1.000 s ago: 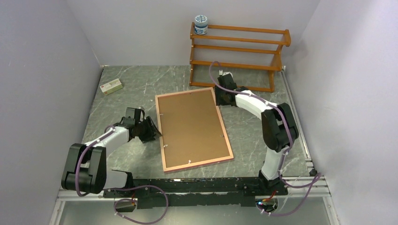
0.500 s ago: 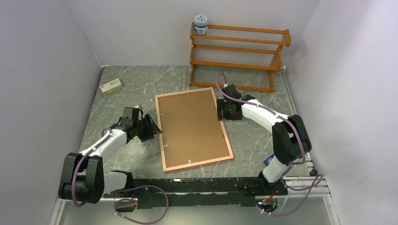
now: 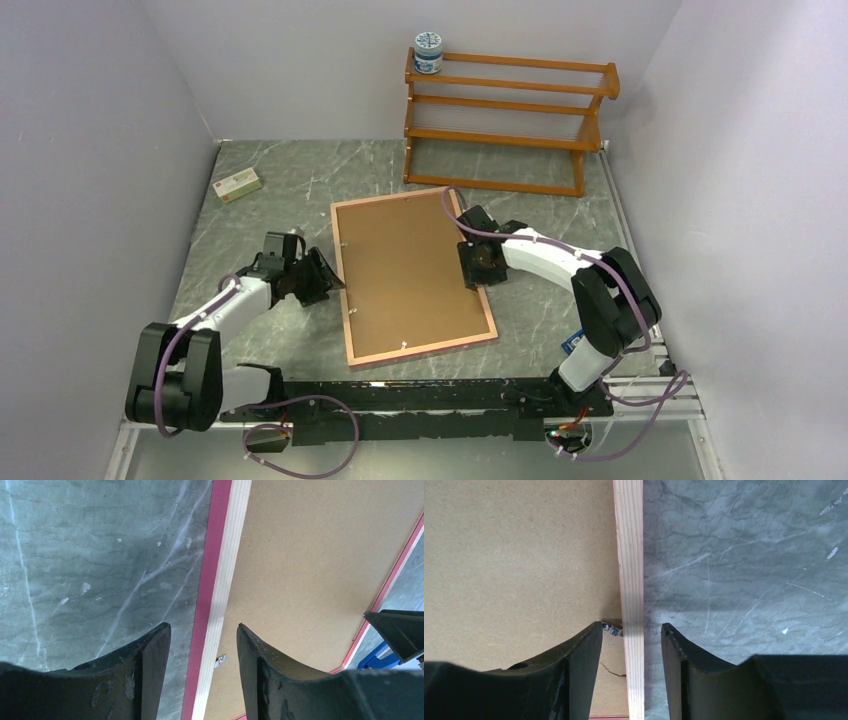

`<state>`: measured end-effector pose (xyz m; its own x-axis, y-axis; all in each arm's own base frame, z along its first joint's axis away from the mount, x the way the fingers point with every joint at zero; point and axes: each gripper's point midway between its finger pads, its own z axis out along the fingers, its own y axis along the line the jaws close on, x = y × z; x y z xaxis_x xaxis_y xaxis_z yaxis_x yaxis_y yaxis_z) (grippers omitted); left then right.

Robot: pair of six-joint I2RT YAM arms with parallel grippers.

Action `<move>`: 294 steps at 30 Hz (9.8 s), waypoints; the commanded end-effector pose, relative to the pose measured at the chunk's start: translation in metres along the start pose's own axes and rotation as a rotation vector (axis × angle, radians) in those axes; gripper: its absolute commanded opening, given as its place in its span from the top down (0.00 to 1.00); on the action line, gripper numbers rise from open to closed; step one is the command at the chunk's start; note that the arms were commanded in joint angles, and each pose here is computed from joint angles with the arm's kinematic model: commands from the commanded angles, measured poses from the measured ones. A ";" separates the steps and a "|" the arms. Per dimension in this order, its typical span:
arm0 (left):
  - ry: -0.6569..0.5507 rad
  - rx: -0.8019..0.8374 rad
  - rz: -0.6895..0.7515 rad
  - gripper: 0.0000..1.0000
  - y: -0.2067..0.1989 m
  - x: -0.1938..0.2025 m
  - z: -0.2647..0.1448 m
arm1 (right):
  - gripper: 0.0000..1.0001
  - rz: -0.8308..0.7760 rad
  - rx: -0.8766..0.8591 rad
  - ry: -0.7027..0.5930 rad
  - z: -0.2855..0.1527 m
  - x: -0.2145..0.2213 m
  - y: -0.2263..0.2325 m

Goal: Put the photo into the frame
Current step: Install the photo frame at the center of the board, then turn over the photo frame at the center of the board.

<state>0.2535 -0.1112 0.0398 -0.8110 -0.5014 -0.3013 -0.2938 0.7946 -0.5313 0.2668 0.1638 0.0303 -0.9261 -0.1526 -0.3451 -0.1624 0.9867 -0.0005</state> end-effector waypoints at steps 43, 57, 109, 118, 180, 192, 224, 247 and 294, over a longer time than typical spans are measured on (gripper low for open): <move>0.029 0.006 0.012 0.47 0.003 0.005 0.011 | 0.60 -0.101 0.099 -0.047 0.013 -0.006 -0.006; 0.044 0.009 0.013 0.47 0.003 0.005 0.016 | 0.94 -0.130 0.047 -0.123 0.009 -0.019 0.001; -0.500 -0.387 -0.427 0.19 0.093 0.001 -0.115 | 0.51 -0.254 -0.109 -0.293 -0.019 -0.044 0.325; -0.494 -0.341 -0.434 0.20 0.088 0.001 -0.108 | 0.65 -0.265 -0.075 -0.279 0.000 -0.038 0.323; -0.025 0.816 0.016 0.53 -0.114 0.039 -0.113 | 1.00 0.142 -0.560 -0.334 -0.165 -0.115 0.291; 0.021 0.755 0.101 0.87 -0.119 0.032 -0.108 | 0.96 0.137 -0.609 -0.340 -0.179 -0.119 0.290; -0.265 0.097 0.455 0.97 -0.130 -0.080 -0.257 | 0.30 0.311 -0.592 -0.544 -0.244 -0.149 0.131; -0.330 0.269 0.671 0.97 -0.186 -0.089 -0.271 | 0.18 0.375 -0.830 -0.474 -0.255 -0.188 0.171; -0.327 0.362 0.828 0.78 -0.240 -0.092 -0.216 | 0.20 0.419 -0.692 -0.509 -0.227 -0.261 0.213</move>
<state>0.2910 -0.1612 0.3219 -0.6307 0.0810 -0.7717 0.4001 0.8861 -0.2340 0.3909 0.4044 0.3190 -0.7487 0.4166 -0.5156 -0.1514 0.6498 0.7449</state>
